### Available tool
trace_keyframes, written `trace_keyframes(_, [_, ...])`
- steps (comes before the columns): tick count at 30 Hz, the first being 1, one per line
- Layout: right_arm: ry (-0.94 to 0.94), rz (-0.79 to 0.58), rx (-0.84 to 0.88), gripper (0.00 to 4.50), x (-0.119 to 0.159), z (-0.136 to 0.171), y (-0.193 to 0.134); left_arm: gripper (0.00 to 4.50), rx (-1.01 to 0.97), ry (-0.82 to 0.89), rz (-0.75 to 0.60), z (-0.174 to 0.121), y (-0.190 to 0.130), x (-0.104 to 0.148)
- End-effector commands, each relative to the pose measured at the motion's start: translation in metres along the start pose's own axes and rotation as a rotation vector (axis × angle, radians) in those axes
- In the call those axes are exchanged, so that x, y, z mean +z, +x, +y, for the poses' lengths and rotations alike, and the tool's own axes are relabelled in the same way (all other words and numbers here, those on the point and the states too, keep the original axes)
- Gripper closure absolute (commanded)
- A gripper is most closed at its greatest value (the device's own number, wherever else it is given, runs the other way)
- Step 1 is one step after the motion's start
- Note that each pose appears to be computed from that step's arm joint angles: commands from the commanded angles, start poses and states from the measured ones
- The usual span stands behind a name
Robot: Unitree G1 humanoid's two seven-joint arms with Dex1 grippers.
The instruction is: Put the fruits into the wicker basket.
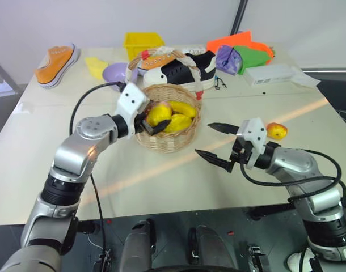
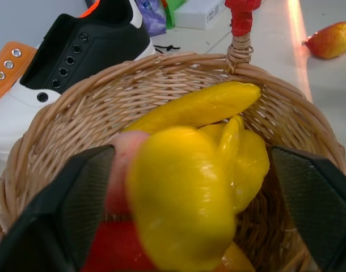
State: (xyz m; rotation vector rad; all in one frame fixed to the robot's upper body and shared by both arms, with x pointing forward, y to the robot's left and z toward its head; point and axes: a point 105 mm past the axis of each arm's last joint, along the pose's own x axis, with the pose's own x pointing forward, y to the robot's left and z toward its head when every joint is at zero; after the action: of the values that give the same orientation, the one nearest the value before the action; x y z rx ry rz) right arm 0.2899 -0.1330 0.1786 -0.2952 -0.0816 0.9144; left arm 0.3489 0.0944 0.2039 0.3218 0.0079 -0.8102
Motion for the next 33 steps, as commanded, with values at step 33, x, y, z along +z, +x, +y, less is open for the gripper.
trace_keyframes(33, [0.271,0.355,-0.990,1.76,-0.102,-0.147,-0.098,0.00,-0.406,-0.013,-0.216,-0.094,-0.027,0.039])
